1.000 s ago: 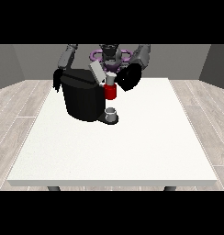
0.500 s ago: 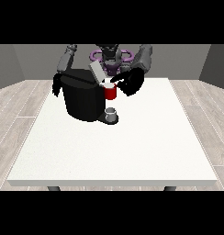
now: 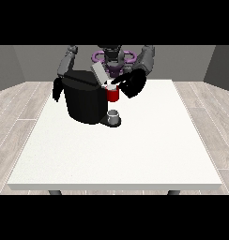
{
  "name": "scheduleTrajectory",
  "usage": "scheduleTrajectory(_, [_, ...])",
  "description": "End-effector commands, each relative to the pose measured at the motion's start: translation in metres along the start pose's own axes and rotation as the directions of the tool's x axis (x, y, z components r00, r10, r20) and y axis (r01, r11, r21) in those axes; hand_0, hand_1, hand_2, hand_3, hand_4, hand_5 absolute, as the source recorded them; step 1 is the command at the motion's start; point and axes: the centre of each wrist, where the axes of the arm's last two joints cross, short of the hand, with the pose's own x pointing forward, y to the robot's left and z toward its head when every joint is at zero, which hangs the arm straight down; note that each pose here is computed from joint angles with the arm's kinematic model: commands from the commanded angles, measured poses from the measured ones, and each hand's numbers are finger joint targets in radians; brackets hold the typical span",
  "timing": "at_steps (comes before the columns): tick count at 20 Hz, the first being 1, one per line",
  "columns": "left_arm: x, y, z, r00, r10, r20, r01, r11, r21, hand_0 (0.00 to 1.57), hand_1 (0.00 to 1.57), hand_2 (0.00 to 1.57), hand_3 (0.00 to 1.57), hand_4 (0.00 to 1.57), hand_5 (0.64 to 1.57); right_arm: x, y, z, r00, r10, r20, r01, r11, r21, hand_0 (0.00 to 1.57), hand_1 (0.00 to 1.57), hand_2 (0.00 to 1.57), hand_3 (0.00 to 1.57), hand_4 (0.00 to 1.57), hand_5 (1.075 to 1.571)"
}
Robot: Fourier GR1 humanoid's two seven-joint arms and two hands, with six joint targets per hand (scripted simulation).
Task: Insert the coffee pod into the coffee machine and close the lid
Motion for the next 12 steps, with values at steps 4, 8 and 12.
scheduleTrajectory(4, [-0.004, -0.044, 0.001, 0.984, 0.159, 0.077, -0.154, 0.986, -0.060, 0.00, 0.00, 0.00, 0.00, 0.00, 1.571, -0.014, -0.022, 0.010, 0.999, -0.025, -0.033, 0.023, 0.998, -0.052, 0.00, 0.00, 0.00, 0.00, 0.27, 1.571])
scheduleTrajectory(8, [-0.016, -0.115, 0.018, 0.949, 0.290, 0.126, -0.265, 0.947, -0.183, 0.00, 0.00, 0.00, 0.00, 0.00, 1.571, -0.045, -0.044, 0.050, 0.992, -0.068, -0.106, 0.049, 0.983, -0.176, 0.00, 0.00, 0.00, 0.00, 0.35, 1.571])
scheduleTrajectory(12, [-0.070, -0.160, 0.056, 0.910, 0.414, 0.026, -0.398, 0.890, -0.224, 0.00, 0.00, 0.00, 0.00, 0.00, 1.571, -0.063, -0.072, 0.099, 0.974, -0.079, -0.213, 0.028, 0.972, -0.233, 0.00, 0.00, 0.00, 0.00, 0.22, 1.571])
